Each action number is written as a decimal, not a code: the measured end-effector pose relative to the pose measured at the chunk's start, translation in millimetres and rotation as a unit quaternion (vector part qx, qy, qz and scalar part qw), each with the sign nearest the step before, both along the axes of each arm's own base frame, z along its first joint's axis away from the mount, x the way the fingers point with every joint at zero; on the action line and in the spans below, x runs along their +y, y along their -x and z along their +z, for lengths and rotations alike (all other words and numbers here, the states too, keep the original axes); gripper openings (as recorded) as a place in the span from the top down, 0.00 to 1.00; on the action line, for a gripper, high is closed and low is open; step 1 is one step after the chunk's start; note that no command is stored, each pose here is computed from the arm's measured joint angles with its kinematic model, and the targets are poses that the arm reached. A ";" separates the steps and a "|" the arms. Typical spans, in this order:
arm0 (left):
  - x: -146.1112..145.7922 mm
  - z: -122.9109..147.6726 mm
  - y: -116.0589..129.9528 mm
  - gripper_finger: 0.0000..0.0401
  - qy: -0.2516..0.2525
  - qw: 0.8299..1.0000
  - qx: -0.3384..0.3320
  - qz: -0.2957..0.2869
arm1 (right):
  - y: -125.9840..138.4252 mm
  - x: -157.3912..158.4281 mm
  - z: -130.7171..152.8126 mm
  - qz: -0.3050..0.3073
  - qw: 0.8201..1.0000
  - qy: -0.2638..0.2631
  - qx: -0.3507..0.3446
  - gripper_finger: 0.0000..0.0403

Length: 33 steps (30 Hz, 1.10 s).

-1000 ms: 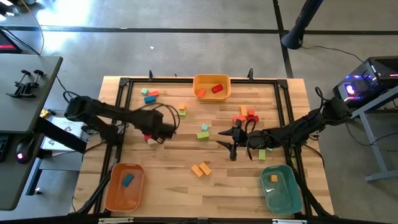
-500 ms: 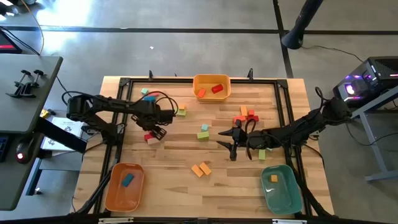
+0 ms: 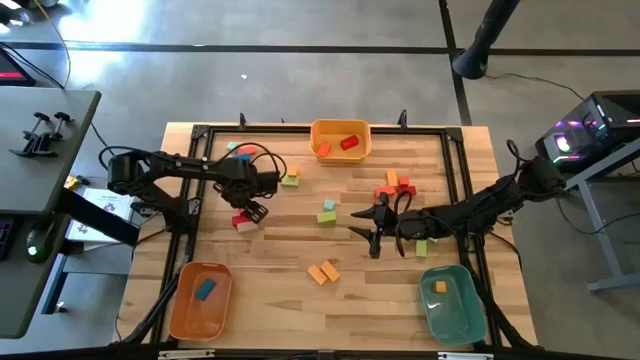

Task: Sort blocks by size
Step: Put the left orange square block into the blue bin

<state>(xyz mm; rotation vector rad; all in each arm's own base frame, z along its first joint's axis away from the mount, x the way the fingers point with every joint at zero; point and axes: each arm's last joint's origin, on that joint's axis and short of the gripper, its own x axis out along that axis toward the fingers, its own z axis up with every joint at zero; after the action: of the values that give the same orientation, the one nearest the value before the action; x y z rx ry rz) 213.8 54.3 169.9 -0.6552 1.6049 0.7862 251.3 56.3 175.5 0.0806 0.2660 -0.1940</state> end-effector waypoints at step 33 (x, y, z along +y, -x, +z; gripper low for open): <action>13.9 17.7 -10.3 0.61 -0.083 0.994 -0.051 -0.042 | 1.1 0.5 -3.5 0.003 1.000 -0.023 0.015 0.55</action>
<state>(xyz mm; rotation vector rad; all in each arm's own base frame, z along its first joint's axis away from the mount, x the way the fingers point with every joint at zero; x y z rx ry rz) 224.1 68.2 187.6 -0.4981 1.4471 0.8018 250.2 56.8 172.0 0.1221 0.3003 -0.1829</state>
